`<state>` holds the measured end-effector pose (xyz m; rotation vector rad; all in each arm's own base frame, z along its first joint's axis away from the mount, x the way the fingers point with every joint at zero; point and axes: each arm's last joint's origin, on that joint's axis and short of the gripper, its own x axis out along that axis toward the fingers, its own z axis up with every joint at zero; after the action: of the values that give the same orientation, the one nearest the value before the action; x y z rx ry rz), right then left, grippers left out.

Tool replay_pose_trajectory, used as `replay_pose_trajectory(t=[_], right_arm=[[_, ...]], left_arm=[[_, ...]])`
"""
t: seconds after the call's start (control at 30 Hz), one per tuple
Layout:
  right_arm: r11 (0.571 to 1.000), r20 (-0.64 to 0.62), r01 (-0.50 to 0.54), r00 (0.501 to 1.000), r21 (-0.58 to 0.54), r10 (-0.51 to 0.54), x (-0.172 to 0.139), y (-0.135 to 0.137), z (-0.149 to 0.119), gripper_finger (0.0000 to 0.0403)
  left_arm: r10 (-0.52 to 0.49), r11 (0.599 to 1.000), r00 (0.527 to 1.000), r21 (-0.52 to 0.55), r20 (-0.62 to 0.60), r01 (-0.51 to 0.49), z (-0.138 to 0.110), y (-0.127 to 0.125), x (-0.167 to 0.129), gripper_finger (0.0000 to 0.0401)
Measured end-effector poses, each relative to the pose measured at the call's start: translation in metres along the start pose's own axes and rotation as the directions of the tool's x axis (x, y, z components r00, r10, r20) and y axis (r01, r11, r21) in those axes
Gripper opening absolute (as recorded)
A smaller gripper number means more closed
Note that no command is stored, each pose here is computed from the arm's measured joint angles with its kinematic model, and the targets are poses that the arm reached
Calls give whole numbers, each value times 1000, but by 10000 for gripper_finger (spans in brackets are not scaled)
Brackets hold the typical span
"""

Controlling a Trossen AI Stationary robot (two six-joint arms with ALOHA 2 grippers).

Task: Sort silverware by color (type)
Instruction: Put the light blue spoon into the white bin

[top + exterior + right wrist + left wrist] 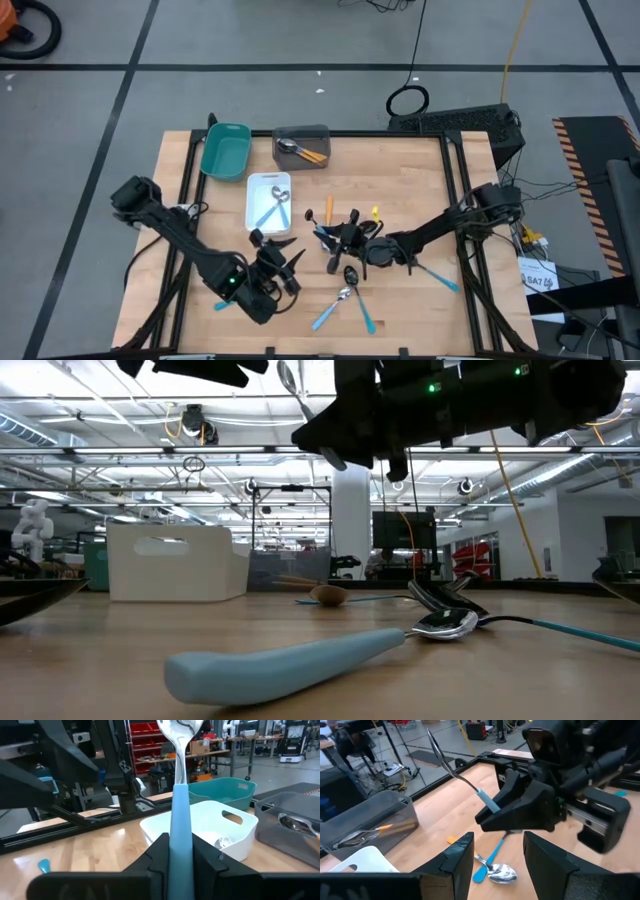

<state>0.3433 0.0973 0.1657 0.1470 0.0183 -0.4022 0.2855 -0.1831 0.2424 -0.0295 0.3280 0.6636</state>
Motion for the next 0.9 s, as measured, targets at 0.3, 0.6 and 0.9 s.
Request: replay_pose_trajectory(t=[0.3,0.6,0.9], right_arm=[[1000,14,1,1000,-5,0,3,0,-8,46],[996,31,87,996,-20,-86,3,-2,-8,45],[985,48,165,985,-55,-163,3,-5,-6,45]], left_arm=[[49,999,999,18,4,-49,4,5,13,170],[100,995,995,-21,-10,-101,9,14,32,170],[99,993,995,-67,3,-99,15,13,42,170]])
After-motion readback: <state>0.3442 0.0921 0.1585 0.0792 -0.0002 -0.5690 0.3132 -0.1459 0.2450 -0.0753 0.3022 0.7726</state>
